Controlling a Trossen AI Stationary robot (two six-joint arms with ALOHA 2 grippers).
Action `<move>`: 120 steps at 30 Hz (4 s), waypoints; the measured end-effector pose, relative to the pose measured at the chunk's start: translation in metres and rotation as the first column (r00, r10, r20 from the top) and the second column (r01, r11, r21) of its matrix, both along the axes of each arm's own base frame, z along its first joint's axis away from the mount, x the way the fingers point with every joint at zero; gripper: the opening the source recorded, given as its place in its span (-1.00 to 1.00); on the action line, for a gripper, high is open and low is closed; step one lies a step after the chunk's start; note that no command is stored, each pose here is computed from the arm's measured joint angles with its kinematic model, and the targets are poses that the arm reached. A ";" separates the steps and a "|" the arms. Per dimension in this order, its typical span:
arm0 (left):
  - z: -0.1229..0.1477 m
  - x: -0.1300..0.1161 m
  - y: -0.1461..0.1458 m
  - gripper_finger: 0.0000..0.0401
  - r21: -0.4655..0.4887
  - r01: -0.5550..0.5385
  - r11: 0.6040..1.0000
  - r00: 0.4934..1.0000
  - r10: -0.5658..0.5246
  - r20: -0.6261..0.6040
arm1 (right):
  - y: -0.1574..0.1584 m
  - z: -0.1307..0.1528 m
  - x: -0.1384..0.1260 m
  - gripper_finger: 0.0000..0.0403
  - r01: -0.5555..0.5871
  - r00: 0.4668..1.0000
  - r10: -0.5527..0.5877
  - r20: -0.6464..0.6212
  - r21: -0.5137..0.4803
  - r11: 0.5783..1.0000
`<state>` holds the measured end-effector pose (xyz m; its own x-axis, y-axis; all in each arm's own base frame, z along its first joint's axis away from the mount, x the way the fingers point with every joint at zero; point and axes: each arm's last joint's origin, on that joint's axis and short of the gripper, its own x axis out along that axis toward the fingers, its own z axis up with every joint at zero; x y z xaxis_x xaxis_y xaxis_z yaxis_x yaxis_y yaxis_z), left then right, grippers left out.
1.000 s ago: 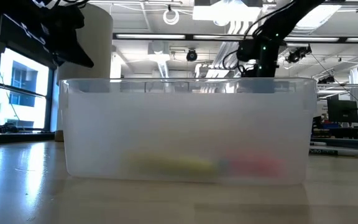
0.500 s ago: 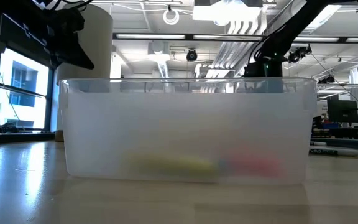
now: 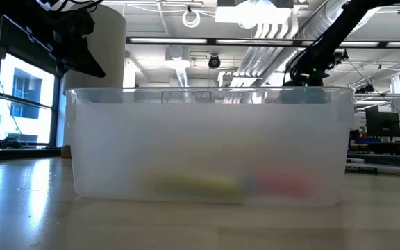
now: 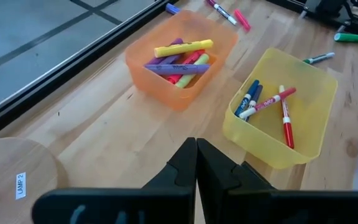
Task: Pick & Place Markers
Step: Put the brown marker pen into the yellow bin
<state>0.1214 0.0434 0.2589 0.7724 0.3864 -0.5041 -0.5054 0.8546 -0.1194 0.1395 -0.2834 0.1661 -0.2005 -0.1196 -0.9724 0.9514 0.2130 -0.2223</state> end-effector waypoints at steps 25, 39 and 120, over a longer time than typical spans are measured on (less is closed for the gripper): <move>0.000 0.000 0.000 -1.00 0.017 0.020 1.000 1.000 -0.019 -0.010 | 0.002 -0.003 0.002 -0.61 0.183 0.982 -0.182 0.041 -0.014 0.983; 0.000 0.000 0.000 -1.00 0.038 0.032 0.999 0.999 -0.032 -0.020 | 0.012 -0.010 0.005 -0.61 0.241 0.970 -0.242 0.025 0.019 0.970; -0.002 -0.006 0.001 -1.00 0.119 -0.036 0.992 0.995 0.047 -0.088 | 0.040 -0.028 0.027 -1.00 -0.088 0.892 0.190 -0.410 0.253 0.963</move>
